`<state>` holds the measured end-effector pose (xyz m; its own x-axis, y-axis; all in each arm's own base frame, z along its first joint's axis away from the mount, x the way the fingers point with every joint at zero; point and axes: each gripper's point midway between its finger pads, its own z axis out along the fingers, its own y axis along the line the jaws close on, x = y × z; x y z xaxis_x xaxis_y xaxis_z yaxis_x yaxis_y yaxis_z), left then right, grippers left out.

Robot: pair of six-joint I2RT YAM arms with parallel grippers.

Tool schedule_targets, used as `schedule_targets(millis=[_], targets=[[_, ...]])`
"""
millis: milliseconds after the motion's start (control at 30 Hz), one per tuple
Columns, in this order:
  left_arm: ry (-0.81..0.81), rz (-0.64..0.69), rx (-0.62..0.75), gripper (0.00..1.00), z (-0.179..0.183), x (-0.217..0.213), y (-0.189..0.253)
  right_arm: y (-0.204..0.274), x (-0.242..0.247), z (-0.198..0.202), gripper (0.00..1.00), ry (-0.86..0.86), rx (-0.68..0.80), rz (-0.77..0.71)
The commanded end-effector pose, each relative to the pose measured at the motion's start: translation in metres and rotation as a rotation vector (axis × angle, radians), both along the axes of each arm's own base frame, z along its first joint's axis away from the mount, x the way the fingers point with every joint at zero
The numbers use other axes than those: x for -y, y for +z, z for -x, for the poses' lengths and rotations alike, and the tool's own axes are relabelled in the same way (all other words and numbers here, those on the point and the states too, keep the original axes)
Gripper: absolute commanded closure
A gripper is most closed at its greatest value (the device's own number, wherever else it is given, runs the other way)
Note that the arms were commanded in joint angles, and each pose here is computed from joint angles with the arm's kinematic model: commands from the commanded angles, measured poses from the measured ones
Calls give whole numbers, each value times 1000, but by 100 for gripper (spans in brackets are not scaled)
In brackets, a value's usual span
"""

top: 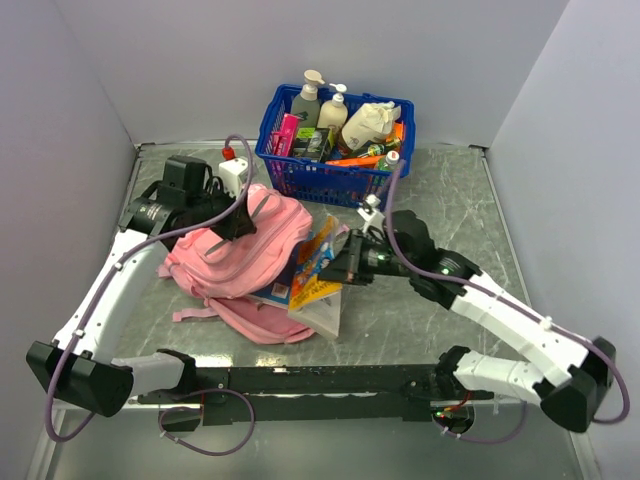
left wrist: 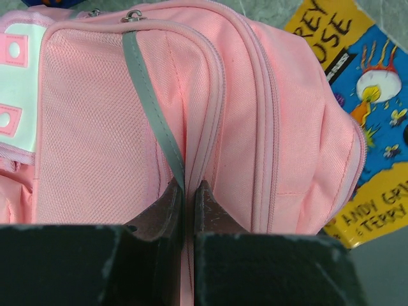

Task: Pack the student bag
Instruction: Place the book in the student bag.

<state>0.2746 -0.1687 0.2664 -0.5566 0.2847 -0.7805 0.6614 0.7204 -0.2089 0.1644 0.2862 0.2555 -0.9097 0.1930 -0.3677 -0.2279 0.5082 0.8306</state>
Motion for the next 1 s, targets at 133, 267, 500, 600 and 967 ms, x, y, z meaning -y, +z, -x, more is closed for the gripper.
schedule_targets(millis=[133,267,500,600,967], targets=[[-39,138,170,98,-8,12,67,76,-62,-36,100,49,259,-118],[-35,133,167,98,-6,10,67,70,-89,-59,100,72,317,-111],[-36,140,159,98,-3,7,66,-47,-112,-66,100,129,160,43],[-39,142,146,98,-4,8,63,-76,-117,-56,93,172,108,62],[-39,154,135,97,-11,11,59,-78,-96,-45,5,205,125,130]])
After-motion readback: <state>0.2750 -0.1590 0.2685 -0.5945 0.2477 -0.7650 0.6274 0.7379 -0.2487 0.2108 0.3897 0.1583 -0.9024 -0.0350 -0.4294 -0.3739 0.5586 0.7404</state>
